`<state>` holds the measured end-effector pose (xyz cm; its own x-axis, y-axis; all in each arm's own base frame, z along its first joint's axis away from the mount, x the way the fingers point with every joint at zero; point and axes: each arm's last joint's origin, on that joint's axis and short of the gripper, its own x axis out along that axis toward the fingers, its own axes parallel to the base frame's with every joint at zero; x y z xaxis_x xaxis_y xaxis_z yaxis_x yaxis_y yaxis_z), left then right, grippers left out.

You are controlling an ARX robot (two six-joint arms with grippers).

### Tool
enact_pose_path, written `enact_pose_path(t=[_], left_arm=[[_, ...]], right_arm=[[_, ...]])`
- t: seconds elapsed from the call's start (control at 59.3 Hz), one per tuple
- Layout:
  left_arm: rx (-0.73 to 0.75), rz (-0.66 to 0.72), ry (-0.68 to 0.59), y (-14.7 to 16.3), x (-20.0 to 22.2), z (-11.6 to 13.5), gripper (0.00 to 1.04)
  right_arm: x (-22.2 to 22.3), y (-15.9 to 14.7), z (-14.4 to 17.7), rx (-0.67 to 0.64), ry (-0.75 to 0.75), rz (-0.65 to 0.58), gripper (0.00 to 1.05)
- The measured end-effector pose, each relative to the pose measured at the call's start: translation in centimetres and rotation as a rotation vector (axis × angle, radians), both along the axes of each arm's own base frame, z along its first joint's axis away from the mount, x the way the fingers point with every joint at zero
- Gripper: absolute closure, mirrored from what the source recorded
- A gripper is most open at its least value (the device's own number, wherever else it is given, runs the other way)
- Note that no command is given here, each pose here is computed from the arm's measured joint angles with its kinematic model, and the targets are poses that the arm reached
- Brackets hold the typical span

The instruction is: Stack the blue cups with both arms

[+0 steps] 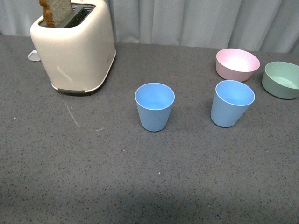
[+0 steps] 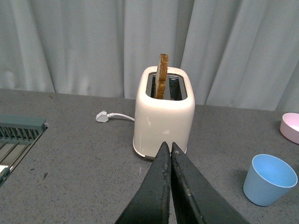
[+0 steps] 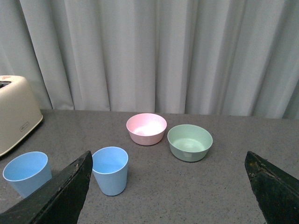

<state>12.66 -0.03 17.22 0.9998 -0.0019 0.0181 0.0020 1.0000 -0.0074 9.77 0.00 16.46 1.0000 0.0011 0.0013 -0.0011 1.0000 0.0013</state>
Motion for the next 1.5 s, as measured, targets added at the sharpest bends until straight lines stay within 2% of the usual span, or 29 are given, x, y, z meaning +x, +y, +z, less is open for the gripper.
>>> enact_pose_path(t=[0.792, 0.86, 1.079, 1.163, 1.466, 1.5], left_arm=[[0.000, 0.000, -0.004, 0.0, -1.9, 0.1, 1.01], [0.000, 0.000, 0.031, 0.0, -2.6, -0.4, 1.01], [0.000, -0.001, 0.003, 0.0, -3.0, -0.2, 1.01], [0.000, -0.001, 0.001, 0.0, -3.0, -0.2, 0.90], [0.000, -0.001, 0.001, 0.0, -3.0, -0.2, 0.36], [0.000, -0.001, 0.001, 0.0, -3.0, -0.2, 0.27]], right_arm=[[0.0, 0.0, 0.0, 0.000, 0.000, 0.000, 0.10], [0.0, 0.0, 0.0, 0.000, 0.000, 0.000, 0.10], [0.0, 0.0, 0.0, 0.000, 0.000, 0.000, 0.10], [0.0, 0.0, 0.0, 0.000, 0.000, 0.000, 0.10], [0.0, 0.0, 0.0, 0.000, 0.000, 0.000, 0.10], [0.0, 0.0, 0.0, 0.000, 0.000, 0.000, 0.10]])
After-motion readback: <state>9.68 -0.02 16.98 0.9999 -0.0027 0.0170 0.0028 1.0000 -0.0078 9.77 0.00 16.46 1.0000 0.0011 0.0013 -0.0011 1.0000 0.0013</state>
